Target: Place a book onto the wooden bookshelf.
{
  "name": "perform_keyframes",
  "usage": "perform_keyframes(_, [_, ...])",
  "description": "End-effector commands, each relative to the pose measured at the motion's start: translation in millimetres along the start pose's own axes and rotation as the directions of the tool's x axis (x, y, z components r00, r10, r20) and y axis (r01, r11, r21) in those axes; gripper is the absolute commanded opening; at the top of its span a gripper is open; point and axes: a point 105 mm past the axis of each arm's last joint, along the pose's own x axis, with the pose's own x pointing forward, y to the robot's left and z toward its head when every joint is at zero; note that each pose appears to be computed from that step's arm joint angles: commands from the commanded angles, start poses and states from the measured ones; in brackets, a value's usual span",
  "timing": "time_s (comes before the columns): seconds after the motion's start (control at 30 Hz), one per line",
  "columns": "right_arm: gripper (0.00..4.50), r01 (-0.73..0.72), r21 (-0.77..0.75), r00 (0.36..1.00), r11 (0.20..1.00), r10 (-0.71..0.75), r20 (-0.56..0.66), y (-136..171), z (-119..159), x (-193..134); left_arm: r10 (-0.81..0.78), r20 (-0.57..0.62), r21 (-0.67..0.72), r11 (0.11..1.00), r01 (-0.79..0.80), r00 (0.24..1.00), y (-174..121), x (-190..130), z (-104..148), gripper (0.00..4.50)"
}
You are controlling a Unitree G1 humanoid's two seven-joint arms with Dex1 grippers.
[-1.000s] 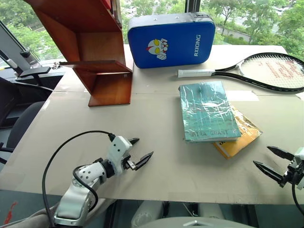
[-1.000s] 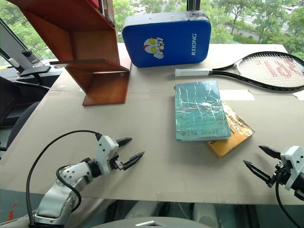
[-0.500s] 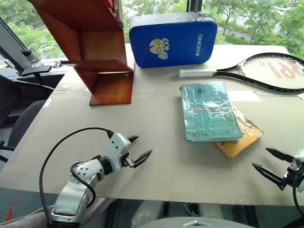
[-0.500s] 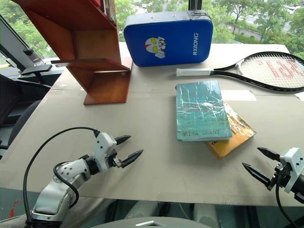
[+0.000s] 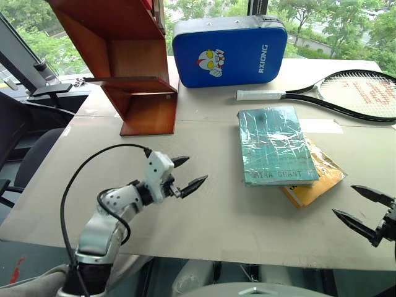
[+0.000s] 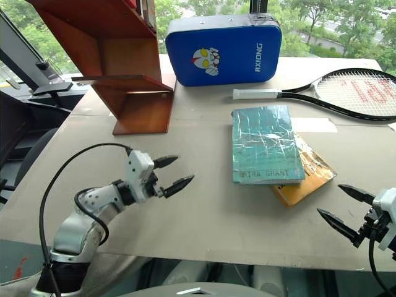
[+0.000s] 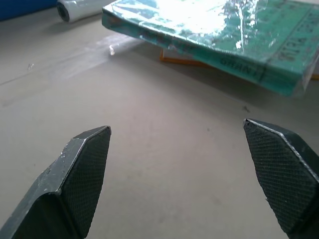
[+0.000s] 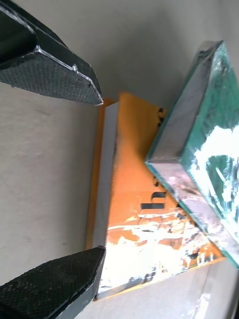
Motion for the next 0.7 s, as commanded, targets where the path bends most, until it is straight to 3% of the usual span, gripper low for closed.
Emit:
perform_keyframes(0.03, [4.5,-0.014,-0.018,0.998,1.0,0.015,0.066,8.7,31.4,1.5,-0.062,0.049,-0.162,0.984,0.069,0.997,-2.2,23.4,12.5,4.37])
perform_keyframes(0.17, [4.5,-0.023,-0.007,0.995,1.0,0.024,0.096,17.9,53.4,-0.6,-0.187,-0.009,-0.42,0.892,0.166,0.982,-15.0,51.3,14.1,4.37])
perform_keyframes(0.4, [4.5,-0.019,0.042,0.991,0.999,0.013,0.135,26.2,75.4,-12.5,-0.391,-0.004,-0.752,0.608,0.255,0.92,-42.9,80.7,11.1,4.37])
perform_keyframes(0.63, [4.5,-0.028,0.056,0.988,0.998,0.019,0.152,36.9,81.0,-14.7,-0.42,0.016,-0.873,0.436,0.217,0.908,-52.6,104.7,12.5,4.37])
perform_keyframes(0.7, [4.5,-0.031,0.06,0.988,0.998,0.021,0.152,39.8,81.3,-15.7,-0.422,0.027,-0.892,0.399,0.212,0.906,-52.3,111.8,15.0,3.82])
